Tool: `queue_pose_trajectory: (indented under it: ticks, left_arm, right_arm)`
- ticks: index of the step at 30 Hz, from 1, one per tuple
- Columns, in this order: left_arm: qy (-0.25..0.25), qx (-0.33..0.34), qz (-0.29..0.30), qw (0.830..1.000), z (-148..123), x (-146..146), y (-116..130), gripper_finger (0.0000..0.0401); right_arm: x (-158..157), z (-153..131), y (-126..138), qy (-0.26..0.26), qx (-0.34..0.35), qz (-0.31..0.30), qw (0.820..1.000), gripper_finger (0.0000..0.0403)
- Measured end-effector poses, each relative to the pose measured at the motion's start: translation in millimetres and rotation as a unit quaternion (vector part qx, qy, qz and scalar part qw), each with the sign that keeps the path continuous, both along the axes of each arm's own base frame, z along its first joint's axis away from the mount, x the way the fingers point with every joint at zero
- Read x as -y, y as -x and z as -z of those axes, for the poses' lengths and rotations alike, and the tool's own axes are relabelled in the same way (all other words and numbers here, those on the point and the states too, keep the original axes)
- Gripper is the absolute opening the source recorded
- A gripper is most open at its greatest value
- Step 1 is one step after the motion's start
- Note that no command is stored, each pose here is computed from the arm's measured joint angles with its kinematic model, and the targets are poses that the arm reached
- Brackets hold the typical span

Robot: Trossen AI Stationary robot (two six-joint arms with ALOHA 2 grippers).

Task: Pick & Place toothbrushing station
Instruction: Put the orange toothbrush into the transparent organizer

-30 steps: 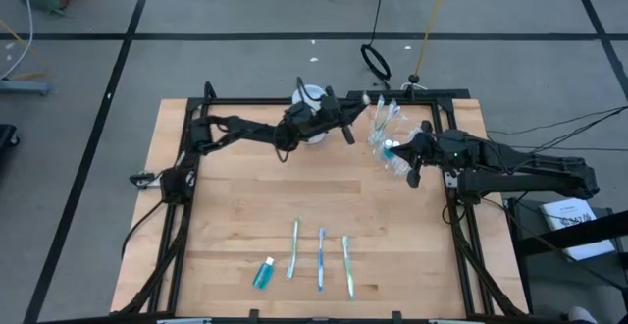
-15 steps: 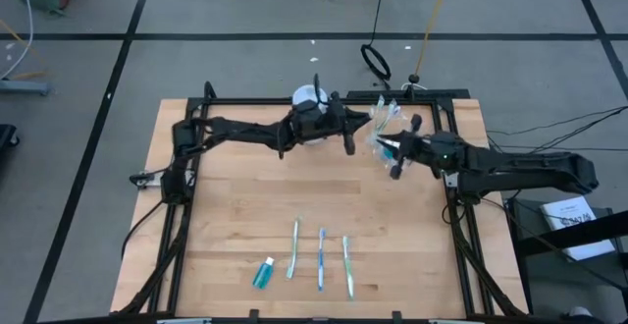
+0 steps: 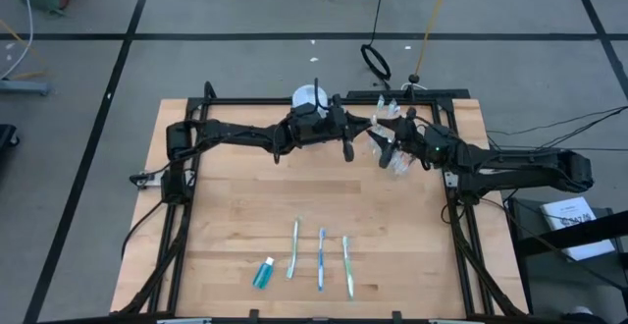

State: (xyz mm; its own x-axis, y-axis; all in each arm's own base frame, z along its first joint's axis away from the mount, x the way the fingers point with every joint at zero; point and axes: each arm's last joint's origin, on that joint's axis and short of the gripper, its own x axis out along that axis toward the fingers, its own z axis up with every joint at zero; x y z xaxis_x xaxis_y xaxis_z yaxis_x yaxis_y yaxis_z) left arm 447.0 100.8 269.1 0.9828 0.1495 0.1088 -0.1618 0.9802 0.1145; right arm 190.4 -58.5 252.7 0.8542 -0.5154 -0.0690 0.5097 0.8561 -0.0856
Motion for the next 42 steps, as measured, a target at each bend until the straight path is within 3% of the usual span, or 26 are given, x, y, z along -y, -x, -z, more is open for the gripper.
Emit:
queue_pose_trajectory:
  ticks: [7, 13, 19, 28, 35, 42]
  left_arm:
    - [-0.014, 0.000, -0.023, 1.000, 0, 2, -1, 0.0007]
    - [-0.010, 0.000, -0.047, 0.999, 0, -2, 0, 0.0036]
    - [-0.019, 0.008, -0.047, 0.999, -1, 2, 0, 0.0039]
    - [-0.032, 0.004, -0.067, 0.997, -1, 2, 0, 0.0042]
    - [-0.043, -0.024, -0.076, 0.996, 3, 2, -1, 0.0080]
    - [-0.049, -0.077, -0.115, 0.989, 12, 0, 0, 0.0137]
  right_arm:
    - [3, 0, 1, 0.015, -0.009, 0.005, 1.000, 0.0153]
    - [3, -4, 3, 0.052, -0.015, 0.006, 0.999, 0.0085]
    - [5, -2, -7, 0.052, 0.006, -0.023, 0.998, 0.0010]
    - [7, 0, -13, 0.067, 0.008, -0.017, 0.998, 0.0001]
    - [10, 1, -6, 0.080, -0.029, 0.063, 0.994, 0.0000]
    - [10, 0, -4, 0.094, -0.041, 0.064, 0.993, 0.0000]
